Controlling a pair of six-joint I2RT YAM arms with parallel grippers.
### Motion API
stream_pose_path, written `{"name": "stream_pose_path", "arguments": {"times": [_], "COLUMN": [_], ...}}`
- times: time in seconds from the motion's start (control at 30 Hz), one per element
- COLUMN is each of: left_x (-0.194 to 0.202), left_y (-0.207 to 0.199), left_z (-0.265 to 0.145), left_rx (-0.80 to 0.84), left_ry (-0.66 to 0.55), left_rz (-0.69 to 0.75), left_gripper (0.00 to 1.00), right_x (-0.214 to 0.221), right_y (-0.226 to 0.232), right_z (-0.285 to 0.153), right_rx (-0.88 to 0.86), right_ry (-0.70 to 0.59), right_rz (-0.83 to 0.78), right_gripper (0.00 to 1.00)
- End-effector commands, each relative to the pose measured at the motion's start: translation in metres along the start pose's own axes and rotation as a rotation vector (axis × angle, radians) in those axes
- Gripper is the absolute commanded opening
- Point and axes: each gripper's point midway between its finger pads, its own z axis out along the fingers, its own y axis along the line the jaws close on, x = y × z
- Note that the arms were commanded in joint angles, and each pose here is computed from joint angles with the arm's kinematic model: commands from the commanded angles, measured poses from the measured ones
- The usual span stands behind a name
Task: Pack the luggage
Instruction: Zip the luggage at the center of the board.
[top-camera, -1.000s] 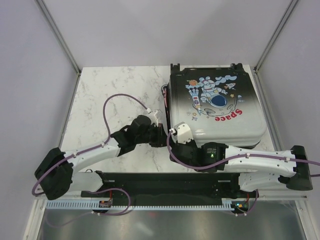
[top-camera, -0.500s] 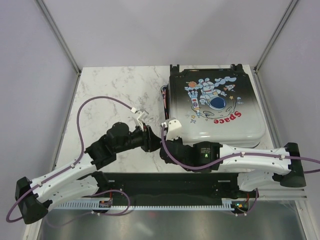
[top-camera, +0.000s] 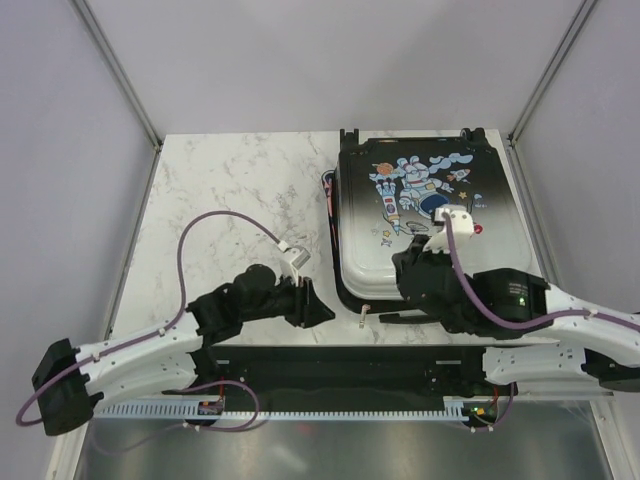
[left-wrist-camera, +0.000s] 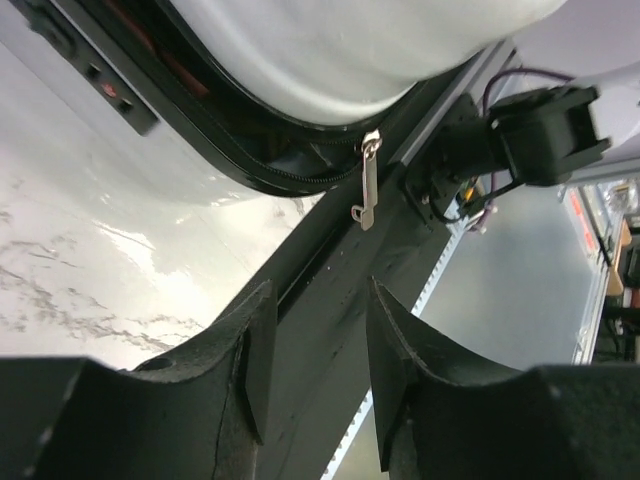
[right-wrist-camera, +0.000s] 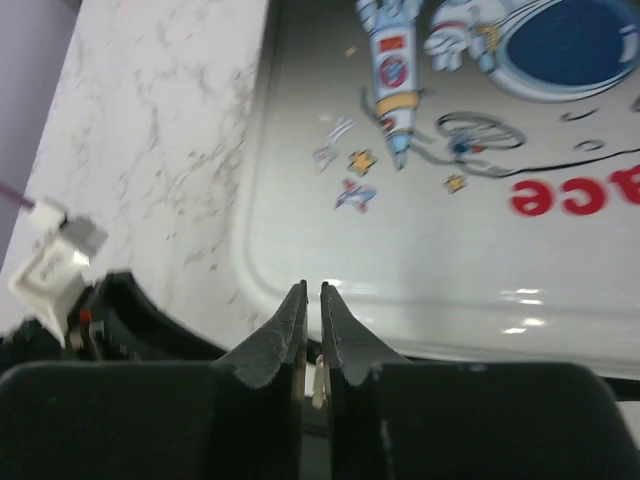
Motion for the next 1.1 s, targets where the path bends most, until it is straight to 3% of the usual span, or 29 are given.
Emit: {"name": "stream_pose_path", "arguments": {"times": [0.0,0.13,0.2,0.37,0.43,0.47,0.67,0.87,0.93,1.03,1.07], "left_x": [0.000,0.007,0.007,0.006,0.008,0.011,0.024,0.024,0.027,0.029,0.028], "left_y": [-0.025,-0.041,-0.046,-0.053,-0.053,-0.051,-0.035,-0.030,-0.029,-0.027,-0.027], "left_z": [0.022,0.049,0.056,0.076,0.082,0.088,0.096,0.098,0.102,0.104,0.103], "left_rx": [0.031,-0.009,-0.008,-0.018,-0.029,-0.044,-0.193,-0.232,-0.239,-0.258,-0.267], "left_ry": [0.006,0.047,0.058,0.087,0.105,0.122,0.216,0.182,0.194,0.201,0.199], "left_rz": [-0.005,0.030,0.033,0.026,0.018,0.016,-0.007,-0.033,-0.033,-0.037,-0.046], "left_gripper": [0.47,0.48,0.50,0.54,0.55,0.62,0.60,0.60,0.55,0.28,0.14], "right_x": [-0.027,-0.026,-0.022,-0.030,-0.037,-0.040,-0.034,-0.031,-0.030,-0.027,-0.026], "right_y": [-0.037,-0.042,-0.039,-0.052,-0.060,-0.063,-0.071,-0.069,-0.067,-0.066,-0.066], "right_z": [0.008,0.039,0.052,0.066,0.066,0.063,0.064,0.067,0.069,0.070,0.070], "right_rx": [0.149,0.146,0.156,0.156,0.148,0.139,0.120,0.089,0.077,0.065,0.062], "right_ry": [-0.089,0.020,0.039,0.029,0.003,-0.006,0.021,0.039,0.044,0.053,0.055], "right_rz": [-0.024,-0.081,-0.101,-0.068,-0.022,-0.006,-0.009,-0.038,-0.041,-0.037,-0.037], "right_gripper": [0.17,0.20,0.27,0.55,0.61,0.69,0.70,0.70,0.71,0.70,0.71]}}
